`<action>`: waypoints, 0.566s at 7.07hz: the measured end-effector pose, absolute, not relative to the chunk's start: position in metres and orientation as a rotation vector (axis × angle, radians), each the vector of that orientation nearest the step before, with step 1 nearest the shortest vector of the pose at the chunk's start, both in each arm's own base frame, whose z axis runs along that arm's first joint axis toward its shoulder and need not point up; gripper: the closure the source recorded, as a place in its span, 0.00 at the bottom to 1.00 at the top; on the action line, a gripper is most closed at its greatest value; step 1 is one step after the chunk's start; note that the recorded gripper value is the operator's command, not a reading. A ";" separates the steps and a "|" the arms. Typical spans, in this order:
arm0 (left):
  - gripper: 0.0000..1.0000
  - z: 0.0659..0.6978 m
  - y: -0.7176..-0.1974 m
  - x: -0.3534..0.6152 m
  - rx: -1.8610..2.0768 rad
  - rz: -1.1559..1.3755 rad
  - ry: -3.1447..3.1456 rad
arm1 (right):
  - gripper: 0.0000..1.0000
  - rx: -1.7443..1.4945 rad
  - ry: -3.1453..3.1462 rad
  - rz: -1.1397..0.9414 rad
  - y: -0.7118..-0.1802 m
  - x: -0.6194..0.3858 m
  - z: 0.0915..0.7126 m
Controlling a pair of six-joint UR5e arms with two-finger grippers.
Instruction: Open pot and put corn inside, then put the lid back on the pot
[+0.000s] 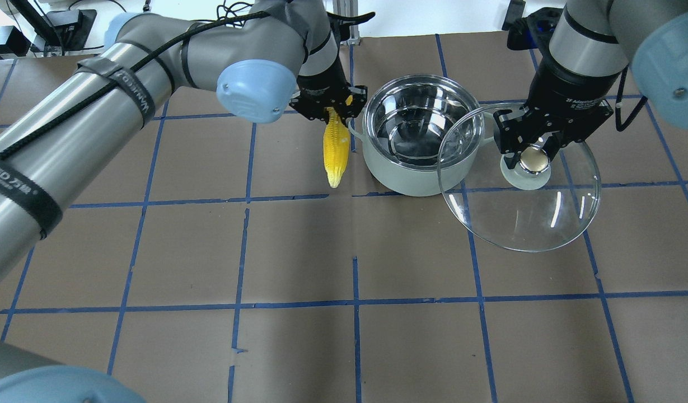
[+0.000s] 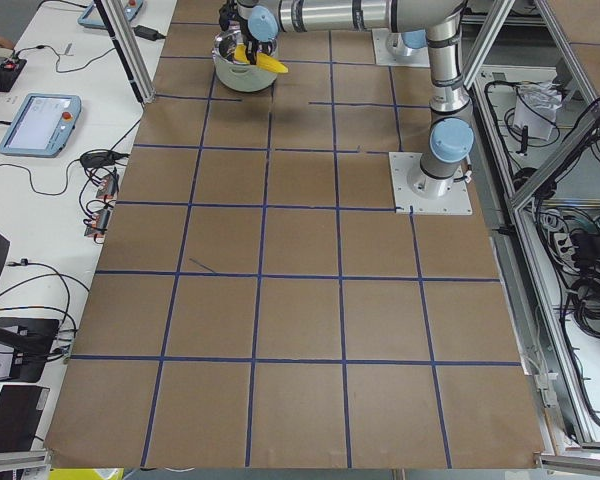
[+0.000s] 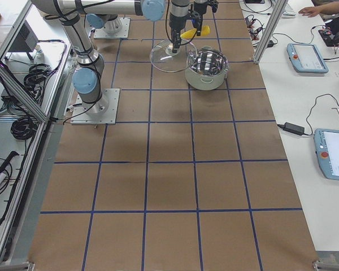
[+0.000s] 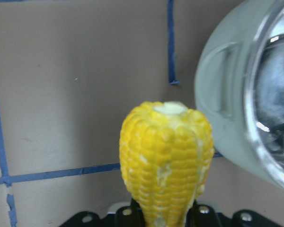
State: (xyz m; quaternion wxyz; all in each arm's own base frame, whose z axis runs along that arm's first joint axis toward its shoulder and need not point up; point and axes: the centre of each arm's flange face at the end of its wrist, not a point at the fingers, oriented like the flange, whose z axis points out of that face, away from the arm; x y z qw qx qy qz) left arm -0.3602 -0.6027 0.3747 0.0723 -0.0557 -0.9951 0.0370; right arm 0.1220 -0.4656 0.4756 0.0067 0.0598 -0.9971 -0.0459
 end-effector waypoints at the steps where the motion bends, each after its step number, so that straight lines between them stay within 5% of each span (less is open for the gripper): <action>1: 0.89 0.380 -0.613 -0.390 -0.185 0.139 -2.982 | 0.80 0.187 -3.117 -0.146 -0.465 0.122 0.475; 2: 0.87 0.376 -0.627 -0.417 -0.191 0.158 -2.977 | 0.80 0.185 -3.111 -0.149 -0.466 0.120 0.475; 3: 0.37 0.369 -0.639 -0.436 -0.203 0.167 -2.974 | 0.80 0.182 -3.101 -0.153 -0.466 0.118 0.474; 4: 0.20 0.360 -0.647 -0.449 -0.212 0.169 -2.973 | 0.80 0.178 -3.093 -0.155 -0.466 0.116 0.473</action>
